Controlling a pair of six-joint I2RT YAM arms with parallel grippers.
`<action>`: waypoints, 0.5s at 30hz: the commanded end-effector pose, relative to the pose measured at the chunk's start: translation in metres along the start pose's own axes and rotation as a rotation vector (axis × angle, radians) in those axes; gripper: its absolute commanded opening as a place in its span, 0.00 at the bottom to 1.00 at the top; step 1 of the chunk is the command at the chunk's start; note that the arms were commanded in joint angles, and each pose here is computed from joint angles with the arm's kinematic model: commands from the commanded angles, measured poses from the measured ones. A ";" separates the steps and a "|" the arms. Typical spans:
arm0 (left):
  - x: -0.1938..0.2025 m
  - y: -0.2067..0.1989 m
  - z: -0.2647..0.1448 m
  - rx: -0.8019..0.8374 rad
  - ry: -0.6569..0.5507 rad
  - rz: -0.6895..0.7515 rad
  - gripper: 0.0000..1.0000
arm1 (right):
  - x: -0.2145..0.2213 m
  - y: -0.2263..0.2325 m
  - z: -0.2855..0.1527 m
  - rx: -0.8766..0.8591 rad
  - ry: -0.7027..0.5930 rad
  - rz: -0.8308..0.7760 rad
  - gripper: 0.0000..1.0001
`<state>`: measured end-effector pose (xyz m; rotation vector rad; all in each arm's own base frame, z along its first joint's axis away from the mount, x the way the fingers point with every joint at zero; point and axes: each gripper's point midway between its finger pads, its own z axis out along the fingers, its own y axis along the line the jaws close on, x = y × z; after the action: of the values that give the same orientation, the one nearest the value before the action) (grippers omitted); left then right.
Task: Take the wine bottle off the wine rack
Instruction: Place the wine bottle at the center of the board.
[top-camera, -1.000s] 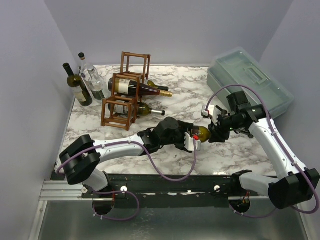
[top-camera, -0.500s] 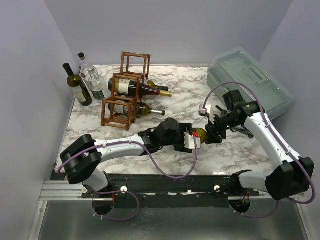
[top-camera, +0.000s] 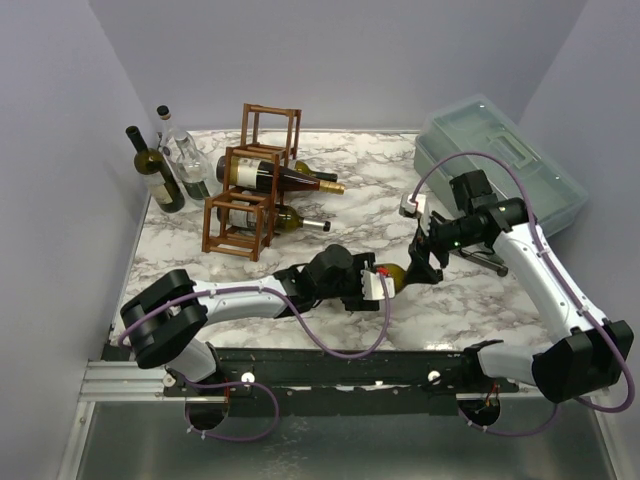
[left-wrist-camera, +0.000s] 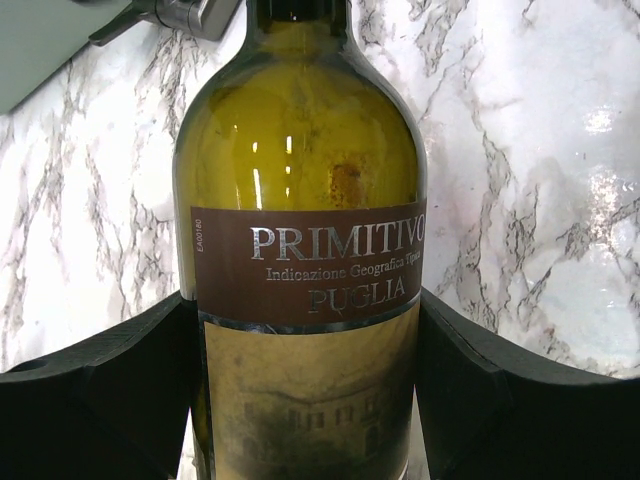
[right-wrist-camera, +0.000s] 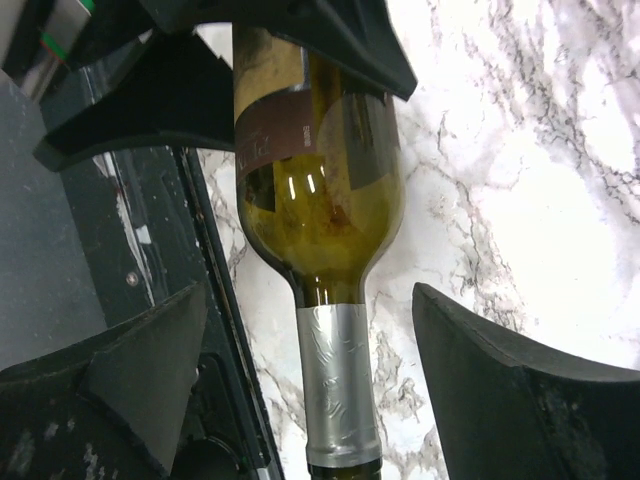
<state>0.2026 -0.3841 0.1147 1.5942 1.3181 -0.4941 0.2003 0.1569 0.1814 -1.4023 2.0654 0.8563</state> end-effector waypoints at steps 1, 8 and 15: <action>-0.041 0.021 -0.010 -0.103 -0.163 -0.079 0.00 | -0.054 0.002 -0.022 0.046 -0.170 -0.028 0.90; -0.057 0.019 -0.025 -0.135 -0.255 -0.266 0.00 | -0.104 0.004 -0.039 0.075 -0.377 0.023 0.91; -0.075 0.017 -0.038 -0.180 -0.356 -0.386 0.00 | -0.118 -0.010 -0.052 0.172 -0.473 0.146 0.94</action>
<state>0.1832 -0.3770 0.1380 1.2729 1.4642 -0.7149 0.2353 0.1884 0.2827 -1.0090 1.8342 0.9167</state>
